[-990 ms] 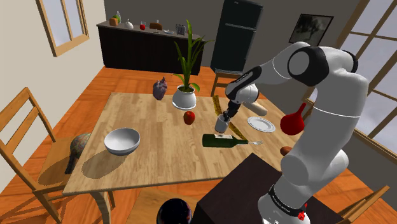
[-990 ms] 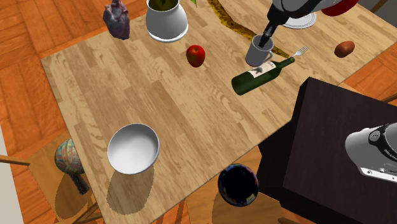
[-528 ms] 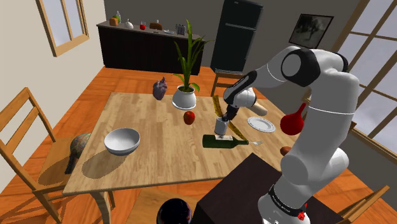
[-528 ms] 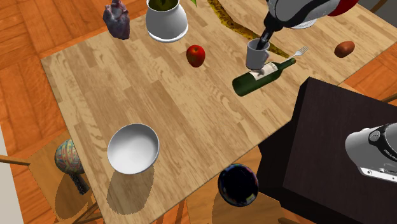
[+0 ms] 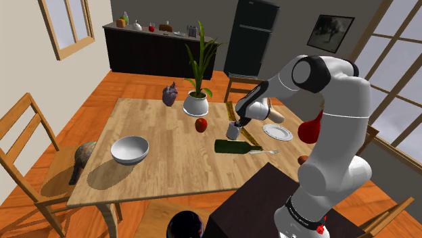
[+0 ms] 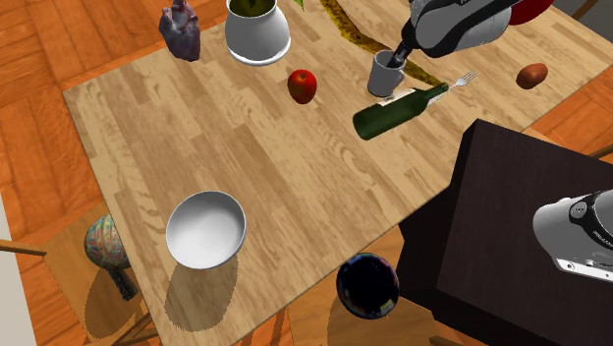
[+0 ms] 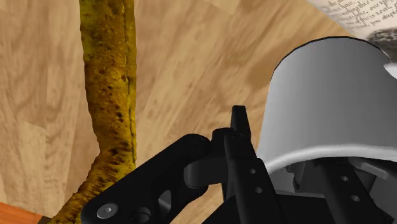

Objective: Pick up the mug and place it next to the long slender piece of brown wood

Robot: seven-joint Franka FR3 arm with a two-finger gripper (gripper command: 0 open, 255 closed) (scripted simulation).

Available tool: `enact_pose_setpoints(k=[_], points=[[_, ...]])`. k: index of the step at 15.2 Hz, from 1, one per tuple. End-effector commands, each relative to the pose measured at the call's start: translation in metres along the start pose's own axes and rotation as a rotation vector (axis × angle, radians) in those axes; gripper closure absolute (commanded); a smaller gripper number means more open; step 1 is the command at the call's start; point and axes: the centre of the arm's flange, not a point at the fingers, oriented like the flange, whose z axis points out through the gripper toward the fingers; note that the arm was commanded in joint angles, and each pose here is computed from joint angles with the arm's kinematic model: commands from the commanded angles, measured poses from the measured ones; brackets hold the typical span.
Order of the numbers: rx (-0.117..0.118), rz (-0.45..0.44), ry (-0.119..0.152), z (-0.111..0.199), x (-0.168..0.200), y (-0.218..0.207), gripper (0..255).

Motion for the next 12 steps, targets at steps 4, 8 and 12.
enact_pose_setpoints(k=[4,8,12], points=[[0.115,-0.001,-0.176,0.0301,-0.0243,-0.0205,255],[0.115,-0.001,-0.176,0.0301,-0.0243,-0.0205,255],[0.116,-0.002,-0.175,0.0259,-0.0275,-0.0146,0]])
